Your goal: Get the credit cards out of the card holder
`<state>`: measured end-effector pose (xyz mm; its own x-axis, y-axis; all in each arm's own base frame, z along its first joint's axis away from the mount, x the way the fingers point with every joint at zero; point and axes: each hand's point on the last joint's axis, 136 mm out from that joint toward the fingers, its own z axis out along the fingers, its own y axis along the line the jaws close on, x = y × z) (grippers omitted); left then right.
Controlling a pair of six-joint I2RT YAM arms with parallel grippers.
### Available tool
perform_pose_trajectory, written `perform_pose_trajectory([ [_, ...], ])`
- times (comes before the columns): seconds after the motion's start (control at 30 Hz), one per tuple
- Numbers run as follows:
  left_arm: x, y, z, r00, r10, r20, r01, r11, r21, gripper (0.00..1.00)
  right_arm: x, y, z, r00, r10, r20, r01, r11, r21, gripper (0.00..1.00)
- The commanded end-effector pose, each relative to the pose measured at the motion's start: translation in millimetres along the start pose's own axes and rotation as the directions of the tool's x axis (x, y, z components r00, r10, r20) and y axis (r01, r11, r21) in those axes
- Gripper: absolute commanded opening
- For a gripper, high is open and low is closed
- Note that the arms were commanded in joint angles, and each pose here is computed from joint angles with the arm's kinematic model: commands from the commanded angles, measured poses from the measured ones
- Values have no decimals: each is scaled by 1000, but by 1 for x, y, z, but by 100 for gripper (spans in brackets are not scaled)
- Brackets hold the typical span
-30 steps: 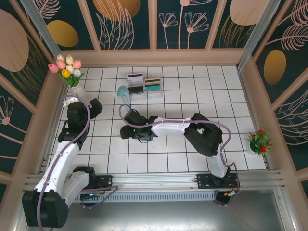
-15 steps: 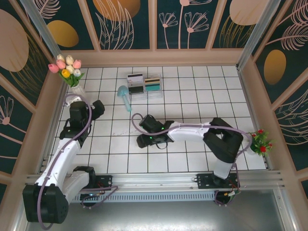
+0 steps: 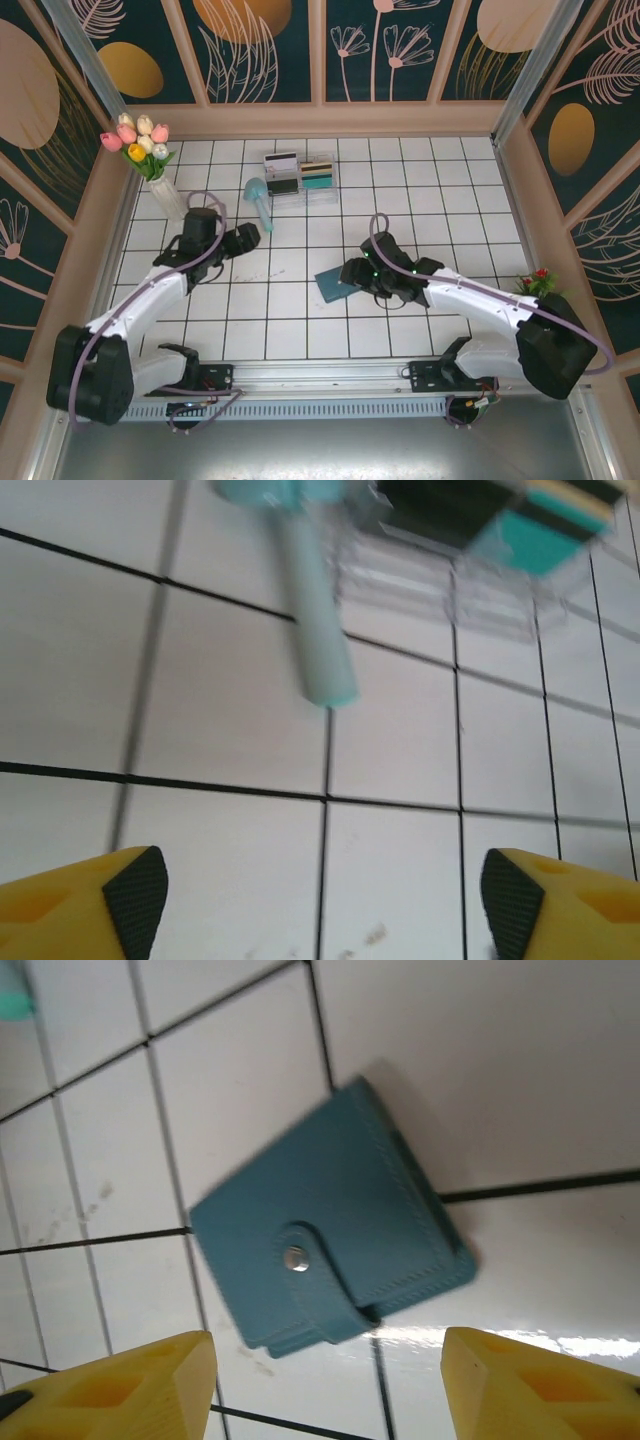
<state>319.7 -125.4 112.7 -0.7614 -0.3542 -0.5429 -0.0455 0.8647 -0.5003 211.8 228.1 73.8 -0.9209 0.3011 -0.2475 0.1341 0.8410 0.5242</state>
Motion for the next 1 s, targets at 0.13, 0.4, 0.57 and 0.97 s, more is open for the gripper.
perform_pose_trajectory([
  [0.13, 18, -55, 20, 997, 0, -74, 11, 989, 146, 73, -13, 3, 21, 986, 164, 9, -163, 986, -44, 50],
  [0.4, 51, -82, 39, 983, 65, -172, -32, 981, 189, 62, -19, 4, 44, 995, 101, -4, -101, 995, -24, 43],
  [0.57, 67, -93, 50, 971, 96, -219, -49, 976, 211, 51, -19, 1, 58, 997, 69, -36, -69, 998, -3, 43],
  [0.97, 108, -110, 78, 911, 184, -370, -75, 954, 291, 35, -44, 13, 97, 967, -224, -123, 215, 973, -79, 43],
])
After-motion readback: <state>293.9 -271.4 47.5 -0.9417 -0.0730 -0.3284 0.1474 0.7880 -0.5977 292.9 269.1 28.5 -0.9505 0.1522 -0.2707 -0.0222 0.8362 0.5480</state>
